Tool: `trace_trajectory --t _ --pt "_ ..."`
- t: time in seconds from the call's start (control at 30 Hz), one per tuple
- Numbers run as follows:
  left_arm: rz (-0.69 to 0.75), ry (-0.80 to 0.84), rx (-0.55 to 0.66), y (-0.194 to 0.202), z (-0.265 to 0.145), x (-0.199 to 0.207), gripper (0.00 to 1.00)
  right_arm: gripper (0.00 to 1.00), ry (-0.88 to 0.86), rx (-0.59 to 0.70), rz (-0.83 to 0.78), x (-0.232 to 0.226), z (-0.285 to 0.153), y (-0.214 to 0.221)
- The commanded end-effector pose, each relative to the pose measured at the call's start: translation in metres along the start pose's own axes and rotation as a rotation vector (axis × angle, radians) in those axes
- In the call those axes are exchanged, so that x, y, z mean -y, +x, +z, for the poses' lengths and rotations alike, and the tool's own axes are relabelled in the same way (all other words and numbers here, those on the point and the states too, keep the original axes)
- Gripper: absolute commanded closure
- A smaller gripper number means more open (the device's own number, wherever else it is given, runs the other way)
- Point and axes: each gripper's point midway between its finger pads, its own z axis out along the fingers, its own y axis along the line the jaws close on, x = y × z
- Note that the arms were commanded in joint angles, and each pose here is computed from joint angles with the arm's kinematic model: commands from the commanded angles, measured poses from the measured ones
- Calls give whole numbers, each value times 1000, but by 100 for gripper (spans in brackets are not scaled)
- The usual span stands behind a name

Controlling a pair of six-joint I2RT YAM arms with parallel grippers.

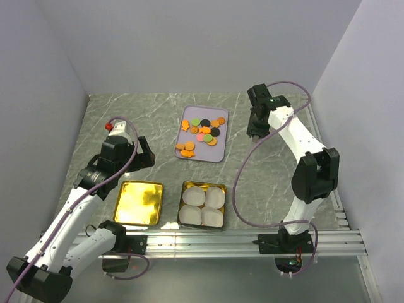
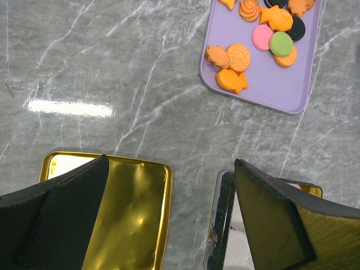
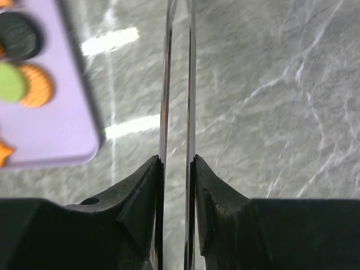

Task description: Pack the cookies

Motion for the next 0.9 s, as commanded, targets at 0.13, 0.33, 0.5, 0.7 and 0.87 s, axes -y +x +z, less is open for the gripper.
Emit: trace_trajectory --t 0.13,0.33,0.5,0.7,0.87 --pt "0 37 39 -8 -2 6 1 62 -71 11 -56 -23 -63 10" --pt "-1 43 46 -10 -4 6 1 62 -149 13 -97 -52 -92 16" --pt "-3 42 52 -10 -6 6 1 61 -200 -1 -132 -74 -103 20" --pt "-7 38 63 -12 -7 5 1 55 -274 -31 -188 -107 -104 34" --pt "-10 36 68 -13 -8 5 1 52 -268 -58 -232 -127 -94 44"
